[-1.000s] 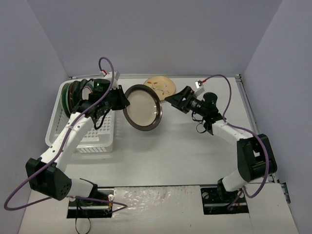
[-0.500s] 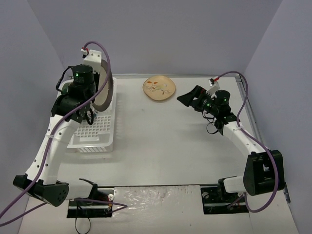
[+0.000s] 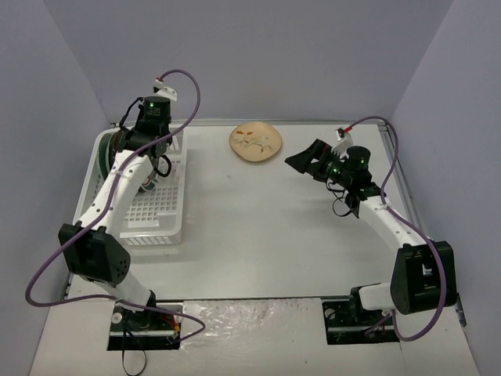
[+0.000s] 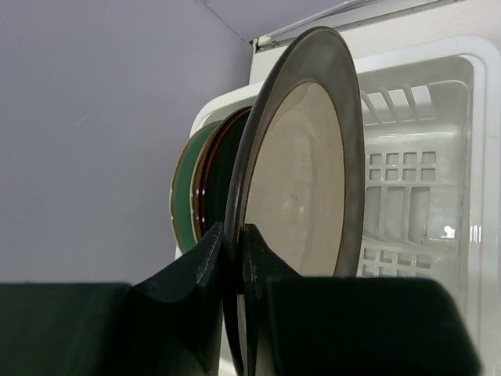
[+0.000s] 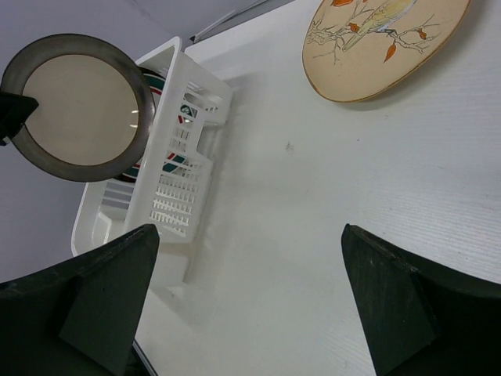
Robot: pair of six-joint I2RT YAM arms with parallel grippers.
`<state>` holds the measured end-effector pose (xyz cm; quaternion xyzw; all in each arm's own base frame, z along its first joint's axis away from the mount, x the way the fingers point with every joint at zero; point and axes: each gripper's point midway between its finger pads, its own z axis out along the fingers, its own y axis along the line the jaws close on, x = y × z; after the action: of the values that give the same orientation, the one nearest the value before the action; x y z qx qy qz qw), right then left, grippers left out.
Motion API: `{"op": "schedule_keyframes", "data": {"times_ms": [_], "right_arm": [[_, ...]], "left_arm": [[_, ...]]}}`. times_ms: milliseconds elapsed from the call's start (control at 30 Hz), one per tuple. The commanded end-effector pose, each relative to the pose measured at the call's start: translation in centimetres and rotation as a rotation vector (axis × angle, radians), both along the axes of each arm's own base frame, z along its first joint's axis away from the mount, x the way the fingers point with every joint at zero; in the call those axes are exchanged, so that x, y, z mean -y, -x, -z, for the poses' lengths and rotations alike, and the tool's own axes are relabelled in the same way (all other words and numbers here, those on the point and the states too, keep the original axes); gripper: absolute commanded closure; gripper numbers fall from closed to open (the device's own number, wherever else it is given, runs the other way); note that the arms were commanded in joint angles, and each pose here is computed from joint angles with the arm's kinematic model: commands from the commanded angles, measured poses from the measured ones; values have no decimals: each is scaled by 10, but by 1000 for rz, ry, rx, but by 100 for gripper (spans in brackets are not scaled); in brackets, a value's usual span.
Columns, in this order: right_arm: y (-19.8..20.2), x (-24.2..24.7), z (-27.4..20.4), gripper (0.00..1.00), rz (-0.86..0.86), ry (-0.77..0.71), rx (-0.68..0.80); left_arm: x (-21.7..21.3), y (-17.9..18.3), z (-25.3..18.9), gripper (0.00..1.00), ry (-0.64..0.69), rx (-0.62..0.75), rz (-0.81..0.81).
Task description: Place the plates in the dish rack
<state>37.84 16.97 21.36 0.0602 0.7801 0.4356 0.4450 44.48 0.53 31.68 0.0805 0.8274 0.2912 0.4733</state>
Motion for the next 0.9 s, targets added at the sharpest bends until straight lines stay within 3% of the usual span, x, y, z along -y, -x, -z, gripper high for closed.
{"op": "schedule_keyframes", "data": {"times_ms": [0, 733, 800, 867], "right_arm": [[1, 0, -21, 0, -28, -2, 92], [4, 4, -5, 0, -32, -18, 64], [4, 3, -4, 0, -34, -21, 62], [2, 3, -3, 0, -32, -25, 60]], "left_arm": [[-18, -16, -65, 100, 8, 270, -83], [-29, -33, 16, 100, 79, 166, -92], [-31, -32, 21, 97, 76, 160, -91], [-32, -32, 22, 87, 73, 159, -92]]}}
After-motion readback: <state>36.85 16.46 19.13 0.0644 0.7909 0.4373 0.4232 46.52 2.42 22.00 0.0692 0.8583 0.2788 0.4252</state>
